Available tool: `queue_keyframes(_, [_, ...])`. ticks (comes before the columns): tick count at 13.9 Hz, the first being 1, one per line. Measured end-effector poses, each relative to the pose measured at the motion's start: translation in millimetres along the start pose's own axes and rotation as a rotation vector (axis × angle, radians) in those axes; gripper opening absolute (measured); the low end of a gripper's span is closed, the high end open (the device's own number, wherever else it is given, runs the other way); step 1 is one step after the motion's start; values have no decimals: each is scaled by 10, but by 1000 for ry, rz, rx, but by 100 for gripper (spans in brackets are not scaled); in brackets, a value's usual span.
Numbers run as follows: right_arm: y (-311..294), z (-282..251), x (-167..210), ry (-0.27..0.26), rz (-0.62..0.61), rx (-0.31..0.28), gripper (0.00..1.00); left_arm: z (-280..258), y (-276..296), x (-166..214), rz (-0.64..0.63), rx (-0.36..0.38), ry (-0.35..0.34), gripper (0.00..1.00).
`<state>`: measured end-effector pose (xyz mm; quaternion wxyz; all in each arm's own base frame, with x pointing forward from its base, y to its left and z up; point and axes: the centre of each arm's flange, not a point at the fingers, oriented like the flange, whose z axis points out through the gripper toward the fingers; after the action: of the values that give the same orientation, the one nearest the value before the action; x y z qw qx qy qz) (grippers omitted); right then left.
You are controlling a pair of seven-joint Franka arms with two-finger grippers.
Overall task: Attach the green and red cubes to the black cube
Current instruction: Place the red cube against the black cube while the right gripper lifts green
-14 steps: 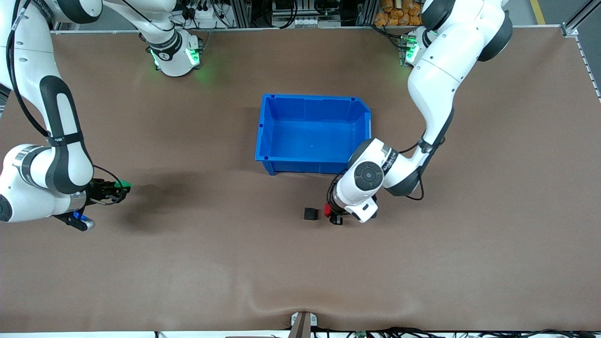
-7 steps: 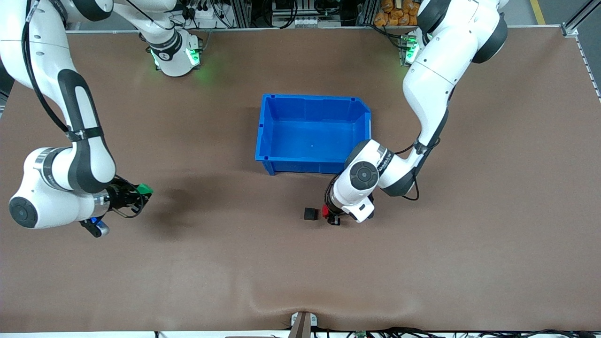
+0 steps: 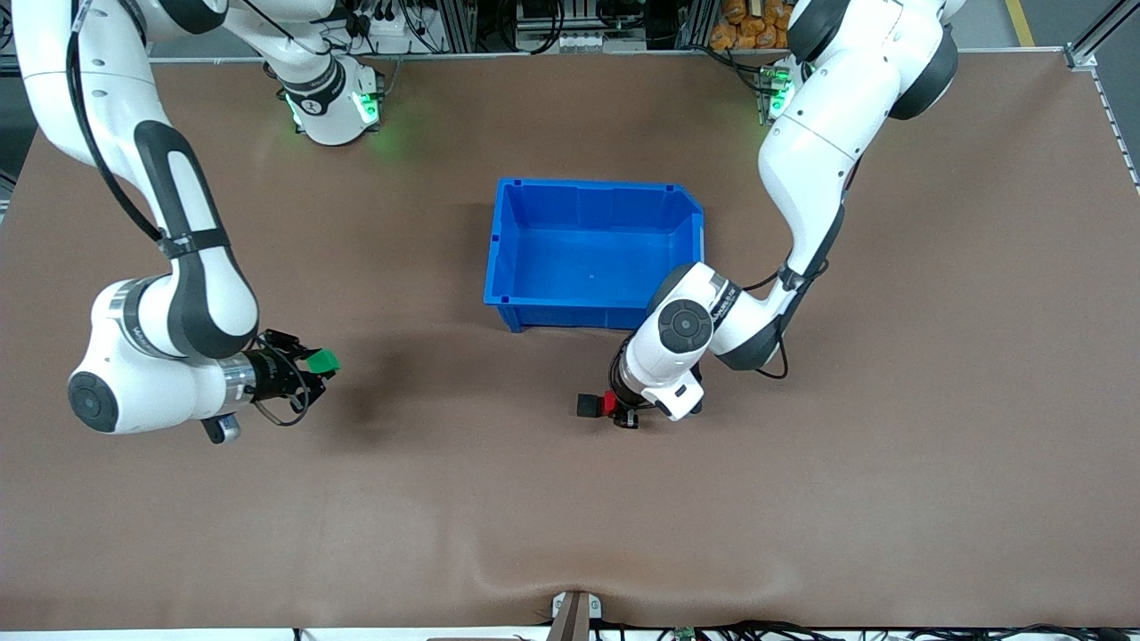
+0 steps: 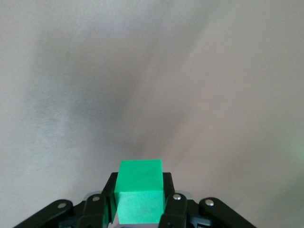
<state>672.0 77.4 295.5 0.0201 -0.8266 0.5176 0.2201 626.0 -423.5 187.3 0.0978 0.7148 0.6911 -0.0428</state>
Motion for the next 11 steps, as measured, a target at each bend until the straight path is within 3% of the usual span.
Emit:
queue_keyframes(6, [-280,13,-400,-63,185,115,40,62,-41,-42,8,0,-3,40])
queue_keyframes(11, [-597,164,-818,-54,375,225,40,18,3,-44,24,-11,-6,83])
